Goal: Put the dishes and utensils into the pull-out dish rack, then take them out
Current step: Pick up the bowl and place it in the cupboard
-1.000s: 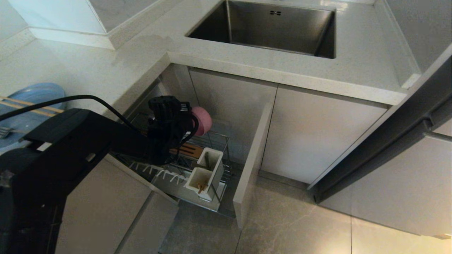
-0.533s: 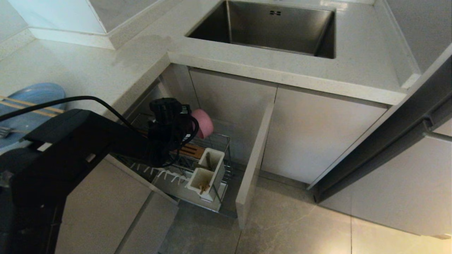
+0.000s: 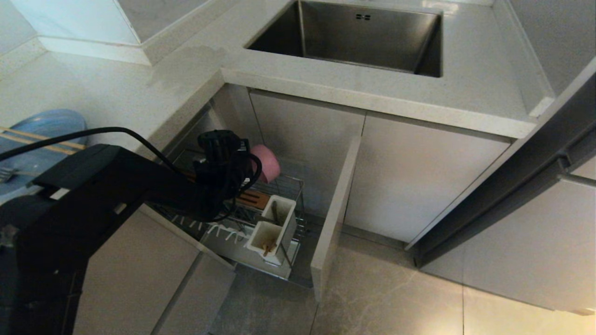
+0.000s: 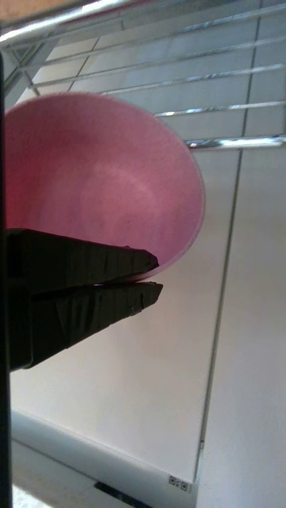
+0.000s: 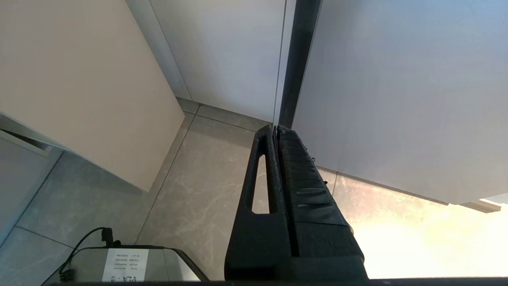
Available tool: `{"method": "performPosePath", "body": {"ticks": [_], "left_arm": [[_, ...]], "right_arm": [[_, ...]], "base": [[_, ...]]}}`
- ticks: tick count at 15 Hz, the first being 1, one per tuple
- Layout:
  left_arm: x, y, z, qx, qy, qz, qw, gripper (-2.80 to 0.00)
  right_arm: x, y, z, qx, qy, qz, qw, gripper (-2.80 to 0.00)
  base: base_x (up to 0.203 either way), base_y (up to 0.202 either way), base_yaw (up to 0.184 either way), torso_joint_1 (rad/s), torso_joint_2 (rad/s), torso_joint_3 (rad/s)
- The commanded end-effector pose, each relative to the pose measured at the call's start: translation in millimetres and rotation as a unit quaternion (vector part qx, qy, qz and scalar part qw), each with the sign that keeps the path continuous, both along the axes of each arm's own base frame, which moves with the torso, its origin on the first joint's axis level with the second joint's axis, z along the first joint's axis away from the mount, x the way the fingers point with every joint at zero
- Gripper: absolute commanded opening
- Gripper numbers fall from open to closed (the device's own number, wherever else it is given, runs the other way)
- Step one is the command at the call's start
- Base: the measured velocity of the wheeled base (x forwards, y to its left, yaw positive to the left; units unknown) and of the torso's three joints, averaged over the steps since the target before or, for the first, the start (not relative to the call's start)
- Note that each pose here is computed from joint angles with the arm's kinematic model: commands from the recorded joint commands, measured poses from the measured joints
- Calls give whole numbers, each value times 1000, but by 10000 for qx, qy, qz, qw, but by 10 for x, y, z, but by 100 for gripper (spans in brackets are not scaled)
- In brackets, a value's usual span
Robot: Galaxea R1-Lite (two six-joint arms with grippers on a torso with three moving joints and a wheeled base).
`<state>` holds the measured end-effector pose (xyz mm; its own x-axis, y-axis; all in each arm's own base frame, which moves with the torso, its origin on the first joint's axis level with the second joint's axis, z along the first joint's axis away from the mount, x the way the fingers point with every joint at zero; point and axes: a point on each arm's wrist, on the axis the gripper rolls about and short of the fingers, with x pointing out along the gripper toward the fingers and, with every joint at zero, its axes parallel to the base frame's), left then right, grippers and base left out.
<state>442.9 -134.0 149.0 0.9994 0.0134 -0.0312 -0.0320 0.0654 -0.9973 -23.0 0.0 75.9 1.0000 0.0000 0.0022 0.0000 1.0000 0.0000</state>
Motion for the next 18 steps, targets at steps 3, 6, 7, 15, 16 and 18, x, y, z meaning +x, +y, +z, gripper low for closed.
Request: {"method": "performPosePath", "body": {"ticks": [3, 6, 7, 15, 16, 18], "left_arm": [[-4, 35, -56, 10, 129, 200, 9997, -280], [-6, 39, -53, 37, 198, 265, 9994, -280], [-3, 38, -61, 43, 207, 268, 9994, -280], [19, 75, -52, 66, 184, 310, 9993, -280], [19, 75, -51, 68, 182, 309, 9993, -280], [22, 74, -47, 167, 182, 297, 9993, -280]], "right_arm": [[1, 0, 0, 0, 3, 0, 10000, -280], [1, 0, 0, 0, 6, 0, 10000, -280], [1, 0, 0, 0, 3, 0, 10000, -280], [1, 0, 0, 0, 4, 0, 10000, -280], [1, 0, -1, 0, 11, 0, 10000, -280], [1, 0, -1, 0, 8, 0, 10000, -280]], "base": [[0, 0, 0, 0, 0, 0], [0, 0, 0, 0, 0, 0], [0, 0, 0, 0, 0, 0], [0, 0, 0, 0, 0, 0], [0, 0, 0, 0, 0, 0], [0, 0, 0, 0, 0, 0]]}}
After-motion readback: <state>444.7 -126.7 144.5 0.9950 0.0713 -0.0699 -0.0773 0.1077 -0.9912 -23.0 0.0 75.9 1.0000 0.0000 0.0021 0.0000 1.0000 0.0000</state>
